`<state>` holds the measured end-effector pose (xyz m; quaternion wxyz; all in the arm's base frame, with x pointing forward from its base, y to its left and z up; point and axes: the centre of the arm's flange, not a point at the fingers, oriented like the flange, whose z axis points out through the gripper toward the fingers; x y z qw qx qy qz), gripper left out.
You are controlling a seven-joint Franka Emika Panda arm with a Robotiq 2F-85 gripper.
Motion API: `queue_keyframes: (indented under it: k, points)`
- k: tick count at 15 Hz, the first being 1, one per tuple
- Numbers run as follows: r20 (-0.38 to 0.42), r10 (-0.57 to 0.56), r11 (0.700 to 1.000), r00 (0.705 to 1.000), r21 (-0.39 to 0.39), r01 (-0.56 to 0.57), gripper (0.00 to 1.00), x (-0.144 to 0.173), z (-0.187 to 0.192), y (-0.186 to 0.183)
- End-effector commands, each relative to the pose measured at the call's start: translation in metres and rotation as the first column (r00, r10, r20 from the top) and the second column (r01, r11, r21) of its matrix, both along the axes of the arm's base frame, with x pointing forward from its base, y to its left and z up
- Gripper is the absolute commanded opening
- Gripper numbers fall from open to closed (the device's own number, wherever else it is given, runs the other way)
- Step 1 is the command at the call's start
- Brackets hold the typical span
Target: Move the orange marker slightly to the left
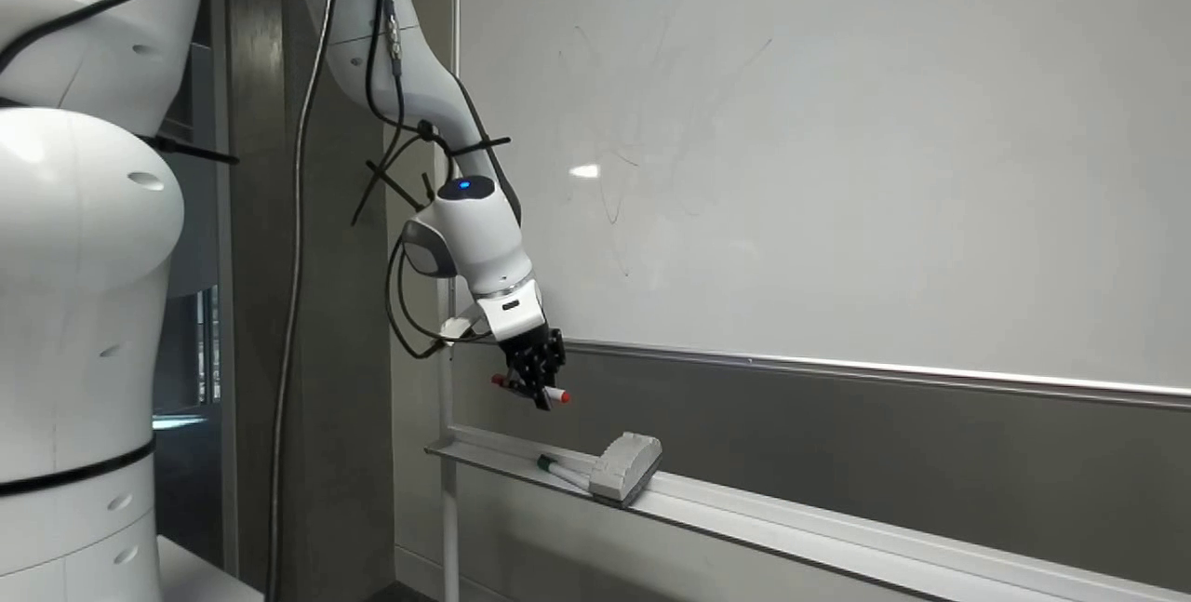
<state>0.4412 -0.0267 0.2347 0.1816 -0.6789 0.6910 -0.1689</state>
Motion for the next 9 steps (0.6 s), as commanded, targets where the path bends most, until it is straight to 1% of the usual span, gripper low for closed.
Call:
queue_keyframes:
  k: [1, 4, 5, 6, 7, 9]
  points:
    - [0.011, -0.040, 0.999, 0.999, 0.000, 0.040, 0.05, 0.002, -0.019, 0.000]
    - [0.005, -0.039, 0.999, 0.999, -0.002, 0.039, 0.05, 0.003, -0.021, -0.001]
    - [-0.006, -0.021, 1.000, 1.000, 0.002, 0.021, 0.05, 0.002, -0.022, 0.000]
    - [-0.010, -0.014, 1.000, 1.000, 0.004, 0.015, 0.05, 0.004, -0.008, -0.003]
    - [-0.014, -0.013, 1.000, 1.000, 0.003, 0.013, 0.19, 0.004, -0.009, -0.003]
    - [-0.015, -0.012, 1.000, 1.000, 0.003, 0.012, 0.19, 0.004, -0.009, -0.003]
